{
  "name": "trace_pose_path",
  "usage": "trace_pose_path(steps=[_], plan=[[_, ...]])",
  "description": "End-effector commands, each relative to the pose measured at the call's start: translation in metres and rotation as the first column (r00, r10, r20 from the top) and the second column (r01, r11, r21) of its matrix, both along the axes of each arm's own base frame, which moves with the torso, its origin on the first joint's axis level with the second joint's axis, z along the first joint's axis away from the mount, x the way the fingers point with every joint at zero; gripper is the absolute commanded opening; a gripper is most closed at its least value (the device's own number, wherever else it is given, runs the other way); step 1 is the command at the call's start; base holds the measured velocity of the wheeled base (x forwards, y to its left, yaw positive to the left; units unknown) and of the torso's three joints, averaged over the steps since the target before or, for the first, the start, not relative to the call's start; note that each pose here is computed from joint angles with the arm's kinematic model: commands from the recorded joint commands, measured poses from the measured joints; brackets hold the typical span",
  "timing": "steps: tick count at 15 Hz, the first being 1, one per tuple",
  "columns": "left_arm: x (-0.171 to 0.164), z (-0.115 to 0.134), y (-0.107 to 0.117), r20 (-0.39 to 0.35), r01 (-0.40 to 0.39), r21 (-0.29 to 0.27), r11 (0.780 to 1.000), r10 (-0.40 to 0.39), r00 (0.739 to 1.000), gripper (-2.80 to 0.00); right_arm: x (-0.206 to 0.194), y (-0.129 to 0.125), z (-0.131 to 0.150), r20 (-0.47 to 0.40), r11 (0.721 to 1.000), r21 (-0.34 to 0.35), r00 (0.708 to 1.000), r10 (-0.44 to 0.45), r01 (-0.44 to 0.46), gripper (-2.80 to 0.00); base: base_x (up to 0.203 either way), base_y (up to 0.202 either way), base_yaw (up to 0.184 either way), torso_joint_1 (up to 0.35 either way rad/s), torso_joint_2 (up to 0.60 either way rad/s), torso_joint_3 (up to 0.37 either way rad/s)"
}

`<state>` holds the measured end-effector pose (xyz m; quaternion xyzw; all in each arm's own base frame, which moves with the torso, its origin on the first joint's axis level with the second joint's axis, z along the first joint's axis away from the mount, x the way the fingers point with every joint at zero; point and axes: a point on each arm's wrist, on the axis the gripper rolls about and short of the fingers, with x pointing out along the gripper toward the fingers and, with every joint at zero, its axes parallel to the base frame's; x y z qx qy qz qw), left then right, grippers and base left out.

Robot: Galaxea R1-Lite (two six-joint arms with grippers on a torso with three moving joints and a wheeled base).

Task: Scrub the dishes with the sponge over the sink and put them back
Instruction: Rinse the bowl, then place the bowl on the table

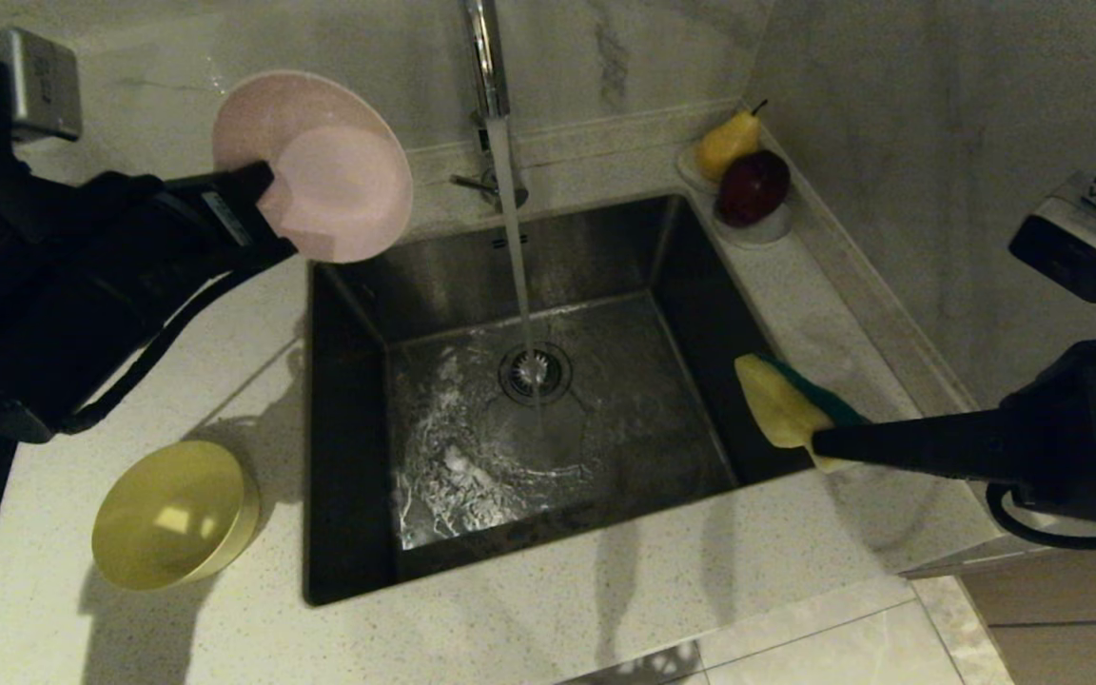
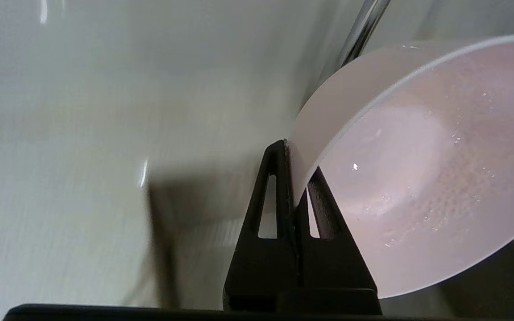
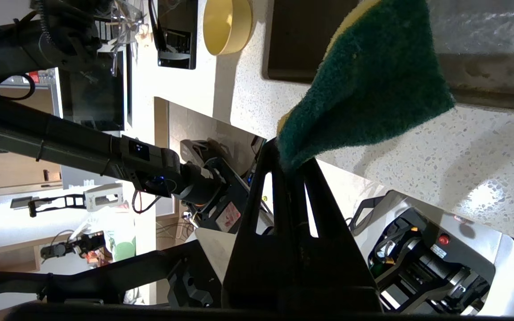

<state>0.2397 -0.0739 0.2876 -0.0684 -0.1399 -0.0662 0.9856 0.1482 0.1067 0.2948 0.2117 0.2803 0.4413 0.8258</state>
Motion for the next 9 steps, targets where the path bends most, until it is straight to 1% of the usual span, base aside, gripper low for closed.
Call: trace_pose_path(steps=[1, 2, 3, 4, 5, 7, 8, 9], plan=[[-0.002, -0.016, 0.005, -0.247, -0.012, 0.025, 1.0, 0.018, 0.969, -2.8, -0.003, -0.002, 0.001, -0.001, 1.0, 0.004, 1.0, 0.001, -0.001, -2.8, 0.0, 0.0, 0.0, 0.0, 0.0, 0.0], [-0.005, -0.017, 0.007, -0.357, -0.019, 0.003, 1.0, 0.019, 0.934, -2.8, -0.003, -0.003, 0.0, -0.003, 1.0, 0.002, 1.0, -0.001, 0.001, -2.8, 0.0, 0.0, 0.0, 0.0, 0.0, 0.0], [-0.007, -0.009, 0.009, -0.43, -0.036, -0.038, 0.999, 0.016, 0.903, -2.8, -0.003, -0.003, 0.0, -0.007, 1.0, 0.0, 1.0, -0.005, 0.005, -2.8, 0.0, 0.0, 0.0, 0.0, 0.0, 0.0], [-0.01, -0.002, 0.013, -0.513, -0.062, -0.071, 0.996, 0.017, 0.858, -2.8, -0.002, -0.003, -0.002, -0.012, 1.0, -0.003, 1.0, -0.012, 0.012, -2.8, 0.0, 0.0, 0.0, 0.0, 0.0, 0.0], [-0.015, 0.004, 0.017, -0.601, -0.099, -0.09, 0.991, 0.026, 0.799, -2.8, -0.001, -0.005, -0.004, -0.019, 1.0, -0.009, 0.999, -0.025, 0.025, -2.8, 0.0, 0.0, 0.0, 0.0, 0.0, 0.0], [-0.023, 0.019, 0.03, -0.706, -0.191, -0.119, 0.974, 0.052, 0.706, -2.8, -0.004, -0.01, -0.007, -0.02, 0.999, -0.011, 0.999, -0.043, 0.043, -2.8, 0.0, 0.0, 0.0, 0.0, 0.0, 0.0], [-0.026, 0.027, 0.036, -0.733, -0.237, -0.14, 0.961, 0.06, 0.678, -2.8, -0.008, -0.013, -0.006, -0.016, 0.999, -0.008, 0.999, -0.043, 0.043, -2.8, 0.0, 0.0, 0.0, 0.0, 0.0, 0.0], [-0.027, 0.031, 0.044, -0.751, -0.295, -0.168, 0.941, 0.072, 0.657, -2.8, -0.011, -0.015, -0.006, -0.016, 0.999, -0.009, 0.999, -0.044, 0.044, -2.8, 0.0, 0.0, 0.0, 0.0, 0.0, 0.0]])
